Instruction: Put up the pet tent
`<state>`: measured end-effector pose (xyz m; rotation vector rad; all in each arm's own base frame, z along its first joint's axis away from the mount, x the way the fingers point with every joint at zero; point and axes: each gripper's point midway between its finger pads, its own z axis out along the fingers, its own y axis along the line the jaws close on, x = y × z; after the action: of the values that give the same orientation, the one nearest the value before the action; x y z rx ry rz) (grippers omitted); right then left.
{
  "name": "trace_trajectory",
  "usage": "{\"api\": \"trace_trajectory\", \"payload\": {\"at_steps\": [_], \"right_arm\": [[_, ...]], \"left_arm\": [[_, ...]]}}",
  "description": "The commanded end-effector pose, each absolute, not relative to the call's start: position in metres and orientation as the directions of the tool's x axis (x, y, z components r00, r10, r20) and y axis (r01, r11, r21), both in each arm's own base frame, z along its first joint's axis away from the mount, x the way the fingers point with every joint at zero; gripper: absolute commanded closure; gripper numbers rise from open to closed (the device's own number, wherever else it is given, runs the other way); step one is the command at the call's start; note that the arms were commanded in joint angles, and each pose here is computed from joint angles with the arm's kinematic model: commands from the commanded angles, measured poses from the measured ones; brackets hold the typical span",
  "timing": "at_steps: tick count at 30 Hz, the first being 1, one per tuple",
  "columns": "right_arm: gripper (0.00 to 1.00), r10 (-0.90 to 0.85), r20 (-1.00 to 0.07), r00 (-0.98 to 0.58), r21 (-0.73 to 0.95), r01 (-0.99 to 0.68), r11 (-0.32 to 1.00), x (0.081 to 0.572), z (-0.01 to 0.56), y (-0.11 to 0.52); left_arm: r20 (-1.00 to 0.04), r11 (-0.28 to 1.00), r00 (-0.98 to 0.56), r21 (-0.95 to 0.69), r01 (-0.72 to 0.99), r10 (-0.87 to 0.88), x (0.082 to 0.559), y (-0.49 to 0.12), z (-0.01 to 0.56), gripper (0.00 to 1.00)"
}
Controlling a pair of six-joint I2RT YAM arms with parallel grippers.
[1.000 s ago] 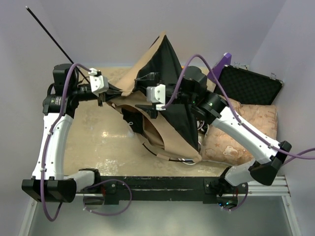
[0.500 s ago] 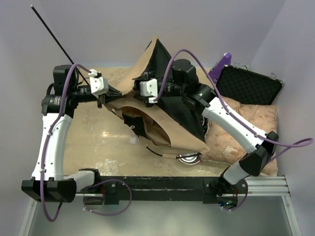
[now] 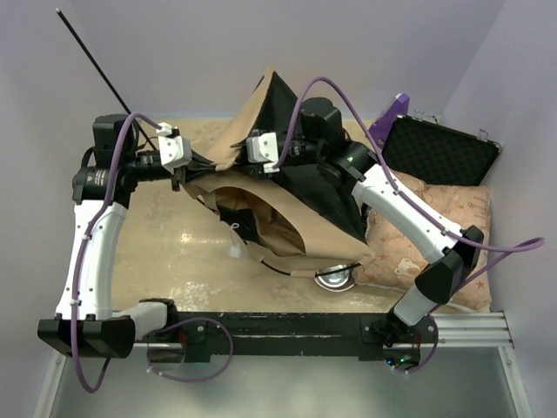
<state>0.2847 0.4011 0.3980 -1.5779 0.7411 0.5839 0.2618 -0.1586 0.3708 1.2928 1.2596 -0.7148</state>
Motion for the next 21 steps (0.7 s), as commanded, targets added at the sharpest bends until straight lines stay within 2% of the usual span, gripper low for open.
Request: {"api": "trace_trajectory", "payload": {"at_steps": [1, 2, 3, 4, 7, 9, 10, 12, 14, 17, 19, 21], "right_arm": [[0.64, -0.099, -0.763, 0.639, -0.635, -0.769, -0.073, 0.279, 0.407, 0.405], [0.75, -0.1, -0.775, 0.624, -0.62, -0.782, -0.068, 0.28, 0.408, 0.406], [0.91, -0.105, -0.789, 0.606, -0.603, -0.796, -0.058, 0.282, 0.409, 0.406], [1.0, -0.106, -0.807, 0.581, -0.582, -0.813, -0.025, 0.286, 0.414, 0.406], [1.0, -0.091, -0.879, 0.469, -0.476, -0.875, 0.087, 0.298, 0.423, 0.403], [1.0, -0.068, -0.924, 0.376, -0.382, -0.908, 0.174, 0.309, 0.425, 0.399], [1.0, -0.056, -0.937, 0.346, -0.35, -0.918, 0.186, 0.31, 0.426, 0.397], [1.0, -0.031, -0.963, 0.269, -0.268, -0.935, 0.231, 0.316, 0.427, 0.395], [1.0, -0.012, -0.981, 0.195, -0.191, -0.949, 0.252, 0.32, 0.424, 0.395], [1.0, 0.021, -0.994, 0.106, -0.097, -0.961, 0.259, 0.324, 0.421, 0.397], [1.0, 0.031, -0.998, 0.063, -0.053, -0.965, 0.258, 0.324, 0.417, 0.397], [1.0, 0.034, -0.998, 0.051, -0.041, -0.964, 0.262, 0.326, 0.415, 0.396]], "left_arm": [[-0.926, 0.18, 0.318, 0.355, 0.917, 0.206, 0.257, -0.164, 0.394, 1.0], [-0.929, 0.184, 0.309, 0.347, 0.92, 0.206, 0.258, -0.164, 0.394, 1.0], [-0.94, 0.199, 0.283, 0.319, 0.927, 0.192, 0.257, -0.165, 0.398, 0.98], [-0.954, 0.228, 0.247, 0.282, 0.932, 0.167, 0.258, -0.165, 0.407, 0.91], [-0.98, 0.389, 0.176, 0.196, 0.9, 0.088, 0.267, -0.16, 0.435, 0.54], [-0.979, 0.473, 0.194, 0.198, 0.858, 0.057, 0.264, -0.152, 0.452, 0.39], [-0.981, 0.542, 0.191, 0.177, 0.821, 0.031, 0.266, -0.146, 0.462, 0.35], [-0.985, 0.628, 0.165, 0.104, 0.771, -0.04, 0.266, -0.129, 0.482, 0.3], [-0.978, 0.701, 0.177, 0.049, 0.712, -0.112, 0.266, -0.117, 0.507, 0.21], [-0.964, 0.737, 0.18, -0.022, 0.676, -0.194, 0.262, -0.106, 0.536, 0.14], [-0.945, 0.772, 0.201, -0.076, 0.631, -0.258, 0.262, -0.091, 0.558, 0.17], [-0.925, 0.805, 0.231, -0.118, 0.581, -0.302, 0.262, -0.074, 0.581, 0.24]]}}
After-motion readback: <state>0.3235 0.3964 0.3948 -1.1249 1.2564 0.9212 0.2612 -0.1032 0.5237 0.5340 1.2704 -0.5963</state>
